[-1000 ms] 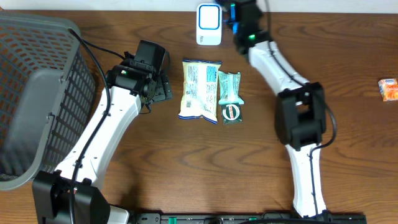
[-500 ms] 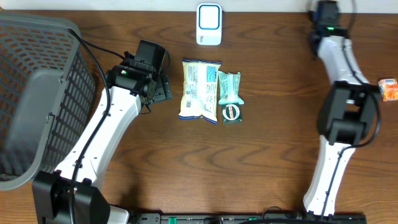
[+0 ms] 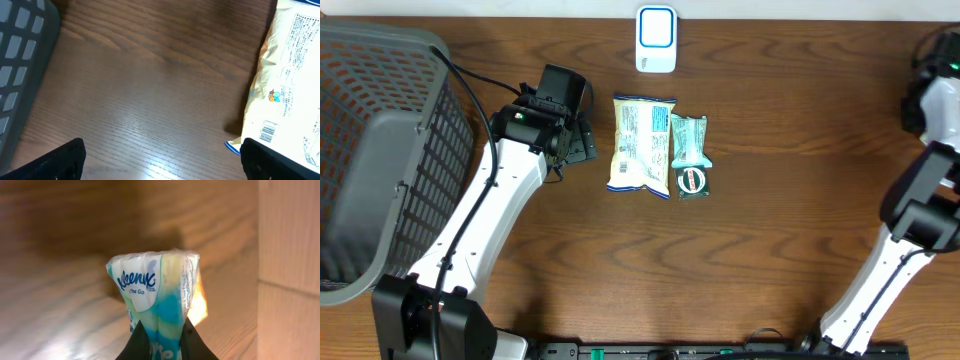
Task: Scan the item barcode
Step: 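Carry the teal pack right and drop it onto the orange pack, then return the right gripper over the light-green wipes pack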
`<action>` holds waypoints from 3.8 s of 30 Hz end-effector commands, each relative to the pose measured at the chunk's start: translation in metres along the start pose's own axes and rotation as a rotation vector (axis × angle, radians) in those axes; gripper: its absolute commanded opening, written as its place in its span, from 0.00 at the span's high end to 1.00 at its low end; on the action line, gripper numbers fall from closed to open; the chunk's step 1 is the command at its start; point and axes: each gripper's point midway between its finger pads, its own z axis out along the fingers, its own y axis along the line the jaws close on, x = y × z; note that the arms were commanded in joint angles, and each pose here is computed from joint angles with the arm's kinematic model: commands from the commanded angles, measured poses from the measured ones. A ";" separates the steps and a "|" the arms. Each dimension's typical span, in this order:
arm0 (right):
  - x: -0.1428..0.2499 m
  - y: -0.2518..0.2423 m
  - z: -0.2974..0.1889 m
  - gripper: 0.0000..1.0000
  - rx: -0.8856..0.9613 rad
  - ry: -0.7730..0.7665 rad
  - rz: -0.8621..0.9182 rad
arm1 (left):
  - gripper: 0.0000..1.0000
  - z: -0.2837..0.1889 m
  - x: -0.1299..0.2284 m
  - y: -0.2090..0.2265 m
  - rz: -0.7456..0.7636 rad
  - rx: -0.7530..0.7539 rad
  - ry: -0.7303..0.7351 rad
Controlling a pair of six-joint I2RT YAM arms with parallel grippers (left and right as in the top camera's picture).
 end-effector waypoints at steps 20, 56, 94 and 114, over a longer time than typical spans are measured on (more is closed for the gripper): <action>0.046 -0.053 0.025 0.99 -0.540 0.029 0.708 | 0.02 -0.004 -0.003 0.003 0.002 -0.011 -0.015; 0.009 -0.054 -0.043 0.18 -0.546 -0.123 0.569 | 0.02 -0.004 -0.003 0.003 0.002 -0.011 -0.015; 0.009 0.310 -0.279 0.01 -1.151 -0.067 -0.154 | 0.02 -0.004 -0.003 0.003 0.002 -0.011 -0.015; 0.085 0.427 -0.241 0.15 -1.288 0.252 -0.294 | 0.02 -0.004 -0.003 0.003 0.002 -0.011 -0.015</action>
